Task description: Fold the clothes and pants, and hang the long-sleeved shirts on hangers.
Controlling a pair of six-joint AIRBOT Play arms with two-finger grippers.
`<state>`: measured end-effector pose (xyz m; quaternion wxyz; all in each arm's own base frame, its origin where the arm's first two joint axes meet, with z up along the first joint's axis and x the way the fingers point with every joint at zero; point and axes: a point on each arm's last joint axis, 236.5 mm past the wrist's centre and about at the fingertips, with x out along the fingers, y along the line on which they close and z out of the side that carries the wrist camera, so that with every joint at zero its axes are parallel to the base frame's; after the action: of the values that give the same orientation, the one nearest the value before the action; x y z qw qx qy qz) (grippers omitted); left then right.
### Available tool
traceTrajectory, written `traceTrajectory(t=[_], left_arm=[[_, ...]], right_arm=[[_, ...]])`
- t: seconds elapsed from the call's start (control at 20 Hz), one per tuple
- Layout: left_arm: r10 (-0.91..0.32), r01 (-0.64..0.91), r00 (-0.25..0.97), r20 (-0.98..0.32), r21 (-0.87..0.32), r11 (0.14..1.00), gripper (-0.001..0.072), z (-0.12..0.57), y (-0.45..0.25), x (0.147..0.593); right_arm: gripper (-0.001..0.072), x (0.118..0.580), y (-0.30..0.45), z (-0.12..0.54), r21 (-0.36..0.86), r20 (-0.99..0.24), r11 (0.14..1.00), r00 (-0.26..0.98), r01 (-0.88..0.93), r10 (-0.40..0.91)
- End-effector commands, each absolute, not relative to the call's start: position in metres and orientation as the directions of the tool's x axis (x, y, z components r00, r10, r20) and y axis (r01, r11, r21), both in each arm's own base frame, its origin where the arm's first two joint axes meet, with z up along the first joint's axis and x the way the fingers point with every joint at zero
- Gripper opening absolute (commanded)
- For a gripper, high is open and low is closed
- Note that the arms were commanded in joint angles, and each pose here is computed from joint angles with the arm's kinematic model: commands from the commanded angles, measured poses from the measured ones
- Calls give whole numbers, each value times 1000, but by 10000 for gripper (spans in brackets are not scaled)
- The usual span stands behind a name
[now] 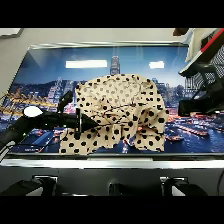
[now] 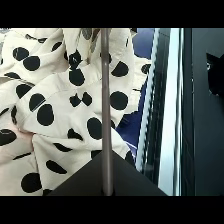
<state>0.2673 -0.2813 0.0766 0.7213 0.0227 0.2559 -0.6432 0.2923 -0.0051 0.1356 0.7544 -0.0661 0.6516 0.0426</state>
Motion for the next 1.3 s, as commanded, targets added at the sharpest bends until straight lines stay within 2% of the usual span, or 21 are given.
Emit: traceTrajectory(t=[0.0, 0.15, 0.25, 0.35, 0.45, 0.55, 0.65, 0.75, 0.9, 1.05, 1.25], left_arm=[[-916, 940, 41, -399, -296, 171, 14, 77, -281, 267], [-916, 940, 41, -399, -296, 171, 14, 77, -281, 267], [-916, 940, 41, -399, -296, 171, 14, 77, -281, 267], [-916, 940, 41, -399, -296, 171, 14, 77, -281, 267], [-916, 940, 40, -399, -296, 170, 14, 77, -281, 267], [-916, 940, 40, -399, -296, 170, 14, 77, -281, 267], [-916, 940, 40, -399, -296, 170, 14, 77, -281, 267], [-916, 940, 40, -399, -296, 170, 14, 77, -281, 267], [-916, 940, 40, -399, -296, 170, 14, 77, -281, 267], [-916, 940, 40, -399, -296, 170, 14, 77, -281, 267], [-916, 940, 40, -399, -296, 170, 14, 77, -281, 267]], right_arm=[[691, 316, 0, 120, -28, -987, 903, 157, -428, 43], [691, 347, 15, 113, -46, -967, 817, 230, -575, 107], [686, 341, 17, 101, -1, -979, 792, 161, -611, 123], [679, 322, 6, 95, 17, -995, 781, 69, -624, 77], [677, 319, 5, 94, 24, -996, 783, 56, -621, 75], [676, 331, 18, 97, 27, -986, 759, 106, -651, 126], [627, 340, 36, 98, 39, -969, 666, 134, -745, 207], [592, 337, 51, 97, 133, -940, 595, 89, -792, 328], [581, 336, 33, 95, 219, -902, 633, 93, -743, 421], [599, 332, 29, 82, 231, -884, 574, 76, -786, 460], [598, 336, 36, 64, 277, -868, 543, 37, -793, 496]])
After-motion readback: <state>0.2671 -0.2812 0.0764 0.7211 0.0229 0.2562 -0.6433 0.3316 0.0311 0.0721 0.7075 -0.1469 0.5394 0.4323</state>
